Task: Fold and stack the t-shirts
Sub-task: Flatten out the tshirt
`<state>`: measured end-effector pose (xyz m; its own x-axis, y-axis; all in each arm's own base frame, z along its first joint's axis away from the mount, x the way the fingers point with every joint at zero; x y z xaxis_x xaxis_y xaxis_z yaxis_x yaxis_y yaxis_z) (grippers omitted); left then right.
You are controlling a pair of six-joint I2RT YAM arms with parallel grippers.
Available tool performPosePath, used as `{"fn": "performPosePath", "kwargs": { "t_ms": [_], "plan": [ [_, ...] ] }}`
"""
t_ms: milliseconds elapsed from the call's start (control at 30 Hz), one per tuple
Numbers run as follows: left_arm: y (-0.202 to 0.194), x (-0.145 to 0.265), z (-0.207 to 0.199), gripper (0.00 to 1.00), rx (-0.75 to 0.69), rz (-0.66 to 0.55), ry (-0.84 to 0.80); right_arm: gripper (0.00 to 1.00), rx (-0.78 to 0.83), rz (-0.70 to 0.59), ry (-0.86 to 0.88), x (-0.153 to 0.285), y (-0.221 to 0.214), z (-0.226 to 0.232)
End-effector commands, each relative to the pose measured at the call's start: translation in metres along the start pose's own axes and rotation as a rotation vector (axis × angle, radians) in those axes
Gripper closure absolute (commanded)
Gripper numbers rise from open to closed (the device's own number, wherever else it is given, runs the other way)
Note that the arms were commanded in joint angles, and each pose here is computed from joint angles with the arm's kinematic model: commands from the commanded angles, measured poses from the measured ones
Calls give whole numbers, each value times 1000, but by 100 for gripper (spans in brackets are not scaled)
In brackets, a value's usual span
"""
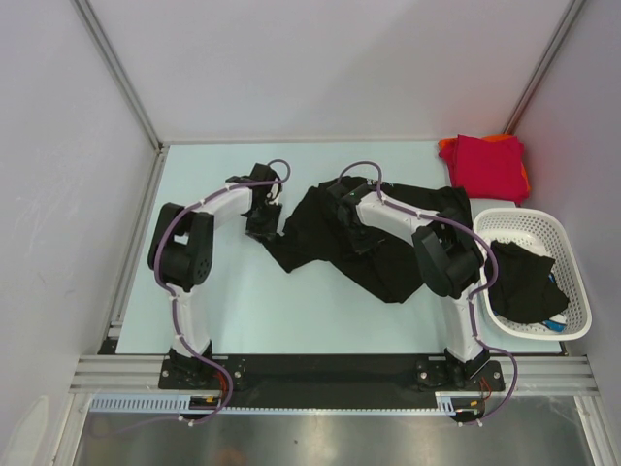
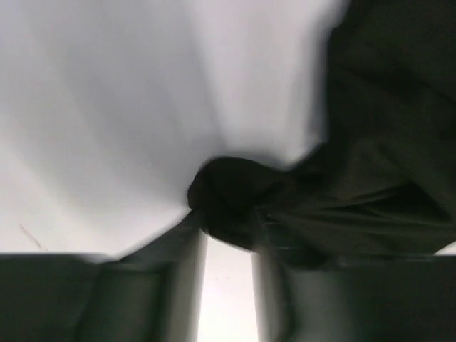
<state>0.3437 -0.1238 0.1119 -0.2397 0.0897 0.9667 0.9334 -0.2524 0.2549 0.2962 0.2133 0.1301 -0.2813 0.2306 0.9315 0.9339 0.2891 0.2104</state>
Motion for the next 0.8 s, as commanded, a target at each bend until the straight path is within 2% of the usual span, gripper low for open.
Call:
{"fn": "performPosePath", "kwargs": {
  "t_ms": [0, 33, 67, 200, 400, 500, 600, 633, 700, 767],
  "plan": [
    [10, -22, -2, 88, -5, -2, -67, 83, -8, -33, -13, 10, 4, -3],
    [11, -24, -3, 99, -8, 0, -69, 85, -10, -37, -13, 11, 4, -3],
    [15, -25, -2, 100, -10, -6, -72, 89, -10, -42, -18, 13, 4, -5],
    [18, -24, -3, 100, 8, 5, -64, 94, -22, -69, -31, 26, 5, -14],
    [19, 18, 6, 100, 34, -94, 24, 95, -120, -153, -61, 65, 5, -48],
    [22, 56, 21, 100, 90, -204, 90, 95, -184, -239, -93, 91, 7, -72],
    [31, 110, 39, 100, 181, -398, 185, 96, -273, -367, -136, 126, 14, -105],
    [30, 142, 45, 100, 221, -506, 209, 96, -306, -408, -150, 134, 18, -116],
    [30, 178, 53, 100, 307, -653, 275, 97, -364, -531, -180, 167, 20, -138],
    [25, 218, 57, 100, 370, -733, 305, 98, -428, -630, -214, 194, 22, -156]
  ]
}}
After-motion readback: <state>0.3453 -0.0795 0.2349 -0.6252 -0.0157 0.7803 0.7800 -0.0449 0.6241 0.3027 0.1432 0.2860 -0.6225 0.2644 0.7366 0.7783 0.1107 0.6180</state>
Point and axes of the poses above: each gripper's point midway between its finger pads, its own x axis back along the fingers, its own z axis along the line the jaws close on, y = z × x, the point moved 10 cm from there along x, back along the fingers, and after that the axes turned 4 degrees about -x, right-handed, at the moved point
